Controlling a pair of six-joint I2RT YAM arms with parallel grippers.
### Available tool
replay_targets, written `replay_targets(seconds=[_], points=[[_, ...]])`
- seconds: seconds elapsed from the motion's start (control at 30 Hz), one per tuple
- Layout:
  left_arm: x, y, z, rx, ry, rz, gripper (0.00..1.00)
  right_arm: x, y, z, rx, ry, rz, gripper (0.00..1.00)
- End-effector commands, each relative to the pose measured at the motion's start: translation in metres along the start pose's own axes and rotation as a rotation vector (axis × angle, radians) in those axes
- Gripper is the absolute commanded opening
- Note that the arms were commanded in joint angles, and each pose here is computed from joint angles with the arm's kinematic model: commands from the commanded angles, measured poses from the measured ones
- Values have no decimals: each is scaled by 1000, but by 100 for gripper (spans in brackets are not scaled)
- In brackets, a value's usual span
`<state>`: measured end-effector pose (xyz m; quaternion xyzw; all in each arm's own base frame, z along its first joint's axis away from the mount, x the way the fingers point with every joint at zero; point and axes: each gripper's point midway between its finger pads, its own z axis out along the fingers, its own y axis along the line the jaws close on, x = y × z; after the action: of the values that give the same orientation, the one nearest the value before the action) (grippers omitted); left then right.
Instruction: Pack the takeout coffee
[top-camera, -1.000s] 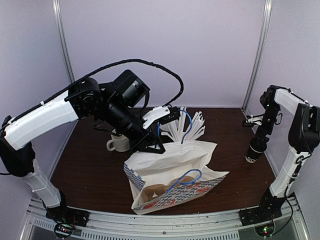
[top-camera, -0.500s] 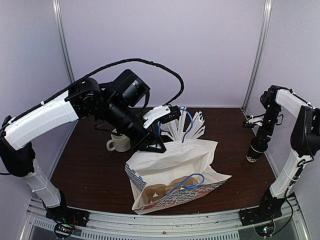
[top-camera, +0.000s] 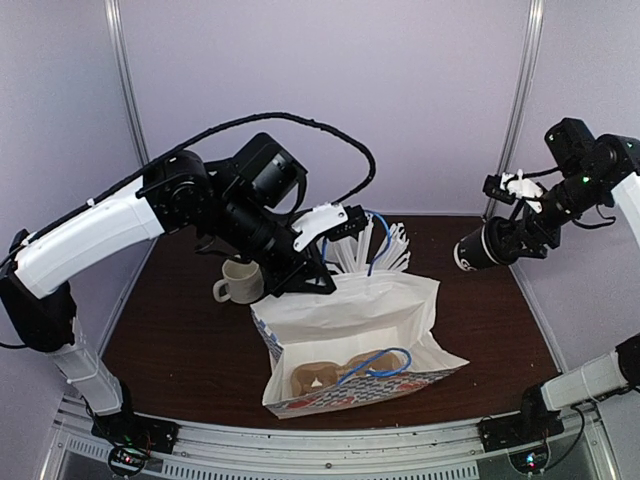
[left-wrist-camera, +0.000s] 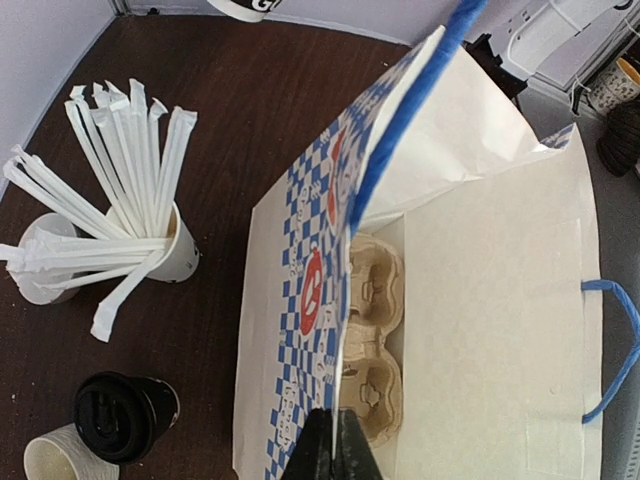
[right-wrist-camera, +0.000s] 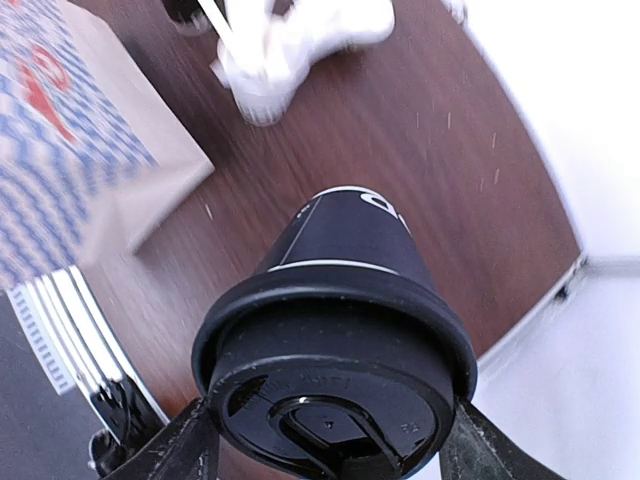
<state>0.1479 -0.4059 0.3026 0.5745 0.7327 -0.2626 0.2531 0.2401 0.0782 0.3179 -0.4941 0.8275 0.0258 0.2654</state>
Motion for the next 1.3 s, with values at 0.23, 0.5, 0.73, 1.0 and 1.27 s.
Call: replay_targets(seconds=[0.23, 0.5, 0.73, 1.0, 1.27], points=[[-15, 16, -5, -129, -4, 59, 0, -78, 67, -104, -173, -457, -93, 57], [-11, 19, 16, -142, 31, -24, 1, -99, 110, -143, -286, -618, -249, 56], [-17, 23, 9, -182, 5, -82, 3, -90, 135, -112, -370, -490, -413, 55], [-27, 23, -10, -224, -52, -103, 2, -91, 161, -96, -406, -418, -590, 55], [-30, 14, -12, -222, -63, -99, 1, -106, 167, -56, -283, -241, -765, 52]])
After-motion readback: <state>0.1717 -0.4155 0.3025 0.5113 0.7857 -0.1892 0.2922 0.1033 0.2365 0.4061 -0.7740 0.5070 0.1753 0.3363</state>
